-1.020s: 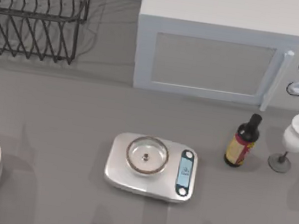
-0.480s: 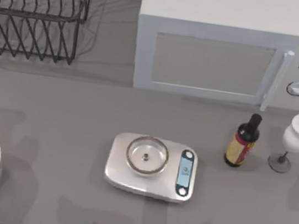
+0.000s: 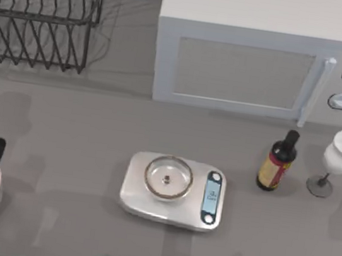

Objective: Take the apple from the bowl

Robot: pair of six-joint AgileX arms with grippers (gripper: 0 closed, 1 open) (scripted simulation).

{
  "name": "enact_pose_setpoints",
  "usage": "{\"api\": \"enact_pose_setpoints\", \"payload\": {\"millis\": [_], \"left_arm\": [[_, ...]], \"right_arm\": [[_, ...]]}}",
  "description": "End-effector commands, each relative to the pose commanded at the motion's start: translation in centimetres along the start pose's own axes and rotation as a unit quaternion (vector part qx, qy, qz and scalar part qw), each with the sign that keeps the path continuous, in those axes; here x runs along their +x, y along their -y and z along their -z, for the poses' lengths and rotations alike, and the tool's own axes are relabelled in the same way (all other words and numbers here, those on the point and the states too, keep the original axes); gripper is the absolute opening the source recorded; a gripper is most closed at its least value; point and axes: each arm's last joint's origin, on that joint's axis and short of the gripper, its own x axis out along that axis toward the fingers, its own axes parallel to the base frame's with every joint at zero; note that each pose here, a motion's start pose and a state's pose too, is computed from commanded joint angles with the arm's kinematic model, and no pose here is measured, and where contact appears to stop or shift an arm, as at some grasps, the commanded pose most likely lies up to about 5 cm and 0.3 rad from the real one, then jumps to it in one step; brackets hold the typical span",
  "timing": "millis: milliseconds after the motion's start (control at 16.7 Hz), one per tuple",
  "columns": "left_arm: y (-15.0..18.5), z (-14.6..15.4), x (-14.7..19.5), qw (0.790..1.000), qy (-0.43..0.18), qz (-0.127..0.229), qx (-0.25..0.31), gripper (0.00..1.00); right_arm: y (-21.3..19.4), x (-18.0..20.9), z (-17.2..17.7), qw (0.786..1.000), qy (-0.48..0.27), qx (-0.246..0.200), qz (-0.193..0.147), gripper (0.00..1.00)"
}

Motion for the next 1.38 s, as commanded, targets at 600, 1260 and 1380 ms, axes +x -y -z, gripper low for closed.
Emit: {"api": "enact_pose_setpoints", "payload": {"millis": [600,1260,1380], "left_arm": [[0.0,-0.5,1.2,1.0,-0.024,0.0,0.0,1.0],[0.0,-0.2,8.3,1.0,-0.023,0.0,0.0,1.0],[0.0,-0.2,8.3,1.0,-0.023,0.0,0.0,0.92]], "right_arm": [[0.0,0.0,0.0,1.0,0.0,0.0,0.0,1.0],[0.0,0.0,0.0,1.0,0.0,0.0,0.0,1.0],[0.0,0.0,0.0,1.0,0.0,0.0,0.0,1.0]]}}
